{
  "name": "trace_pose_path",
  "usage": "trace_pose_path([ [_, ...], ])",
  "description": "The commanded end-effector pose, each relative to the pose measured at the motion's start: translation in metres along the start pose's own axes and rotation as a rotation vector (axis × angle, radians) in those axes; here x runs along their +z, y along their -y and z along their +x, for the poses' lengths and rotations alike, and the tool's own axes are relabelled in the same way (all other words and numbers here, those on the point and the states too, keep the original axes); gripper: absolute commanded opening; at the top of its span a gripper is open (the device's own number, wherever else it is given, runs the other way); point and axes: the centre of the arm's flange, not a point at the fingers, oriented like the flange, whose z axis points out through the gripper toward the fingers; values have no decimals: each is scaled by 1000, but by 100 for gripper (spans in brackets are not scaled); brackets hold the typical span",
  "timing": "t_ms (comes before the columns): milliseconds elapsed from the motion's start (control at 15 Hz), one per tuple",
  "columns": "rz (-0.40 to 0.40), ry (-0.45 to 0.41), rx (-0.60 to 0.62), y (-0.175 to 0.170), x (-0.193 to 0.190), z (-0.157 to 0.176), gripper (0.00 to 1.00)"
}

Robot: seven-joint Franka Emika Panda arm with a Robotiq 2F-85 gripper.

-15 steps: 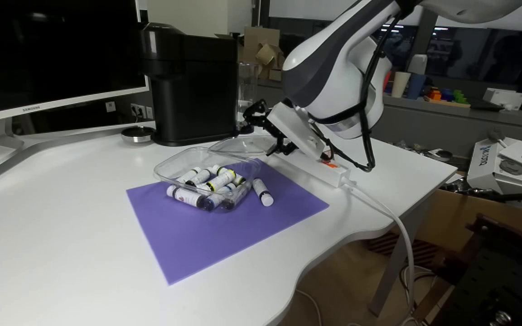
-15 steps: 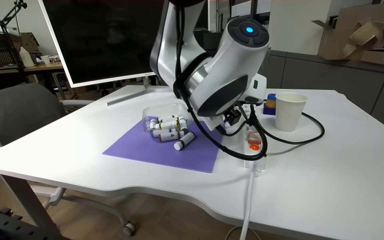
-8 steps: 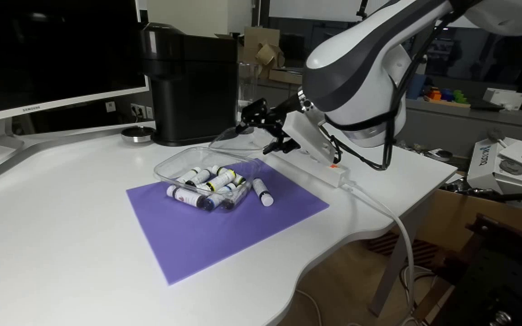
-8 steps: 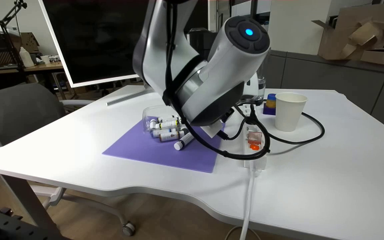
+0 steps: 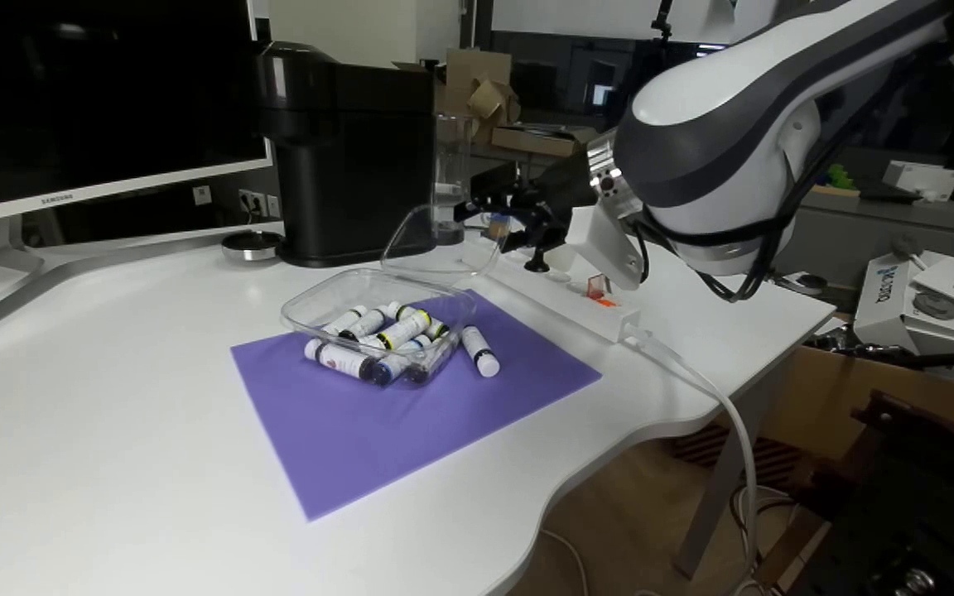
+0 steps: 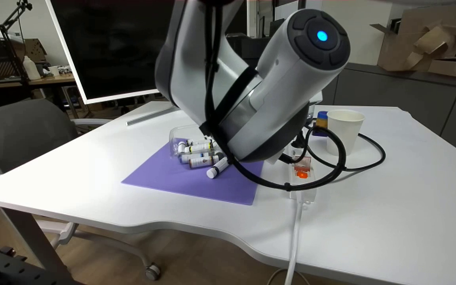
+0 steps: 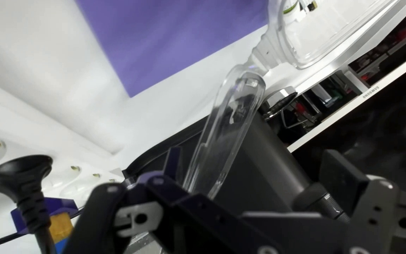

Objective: Close the lid of the plastic storage box

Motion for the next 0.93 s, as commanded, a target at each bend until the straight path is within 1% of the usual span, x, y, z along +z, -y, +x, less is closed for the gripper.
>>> trace_pose_path([
  [0, 42, -40, -40, 27, 3, -26, 100],
  [200, 85, -63, -64, 35, 8, -27, 100],
  [533, 125, -113, -117, 58, 7, -16, 100],
  [733, 83, -119, -106, 67, 4, -3, 100],
  [800, 46, -109, -83, 68, 2, 3, 100],
  [867, 29, -105, -64, 66, 1, 7, 100],
])
